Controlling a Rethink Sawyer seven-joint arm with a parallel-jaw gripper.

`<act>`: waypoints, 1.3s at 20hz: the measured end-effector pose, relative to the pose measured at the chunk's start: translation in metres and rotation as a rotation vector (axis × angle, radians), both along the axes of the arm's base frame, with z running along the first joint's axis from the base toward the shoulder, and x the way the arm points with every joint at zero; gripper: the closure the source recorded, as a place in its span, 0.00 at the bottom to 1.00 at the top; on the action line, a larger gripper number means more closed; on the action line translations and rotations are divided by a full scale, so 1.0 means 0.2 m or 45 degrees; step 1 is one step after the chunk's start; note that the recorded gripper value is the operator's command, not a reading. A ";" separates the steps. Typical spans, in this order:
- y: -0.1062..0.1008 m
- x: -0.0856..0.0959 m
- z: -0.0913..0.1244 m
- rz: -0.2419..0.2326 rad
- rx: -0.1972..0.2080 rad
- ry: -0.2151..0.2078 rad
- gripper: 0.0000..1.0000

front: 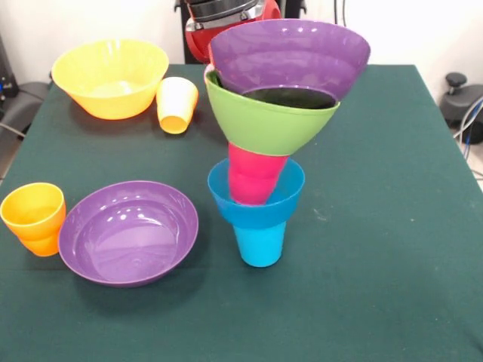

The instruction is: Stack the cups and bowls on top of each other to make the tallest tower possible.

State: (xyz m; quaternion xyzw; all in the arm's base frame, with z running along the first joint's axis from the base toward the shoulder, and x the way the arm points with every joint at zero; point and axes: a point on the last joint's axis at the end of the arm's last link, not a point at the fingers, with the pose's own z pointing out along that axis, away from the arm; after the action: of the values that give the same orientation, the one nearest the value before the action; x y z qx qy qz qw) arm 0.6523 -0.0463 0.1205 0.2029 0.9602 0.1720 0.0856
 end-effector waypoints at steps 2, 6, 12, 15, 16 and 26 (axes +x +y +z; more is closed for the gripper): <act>0.00 0.00 0.00 0.000 0.000 0.001 0.00; -0.01 0.00 0.00 -0.003 -0.002 0.002 0.00; -0.04 0.00 0.00 -0.008 -0.006 0.023 0.00; -0.07 0.02 0.02 -0.016 -0.010 0.024 0.00; -0.08 0.03 0.03 -0.018 -0.011 0.024 0.00; -0.19 0.14 0.19 -0.033 -0.030 0.024 0.00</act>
State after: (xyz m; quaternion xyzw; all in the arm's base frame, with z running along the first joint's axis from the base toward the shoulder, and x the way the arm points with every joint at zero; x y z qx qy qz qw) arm 0.6797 -0.0852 0.1581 0.2160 0.9601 0.1577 0.0812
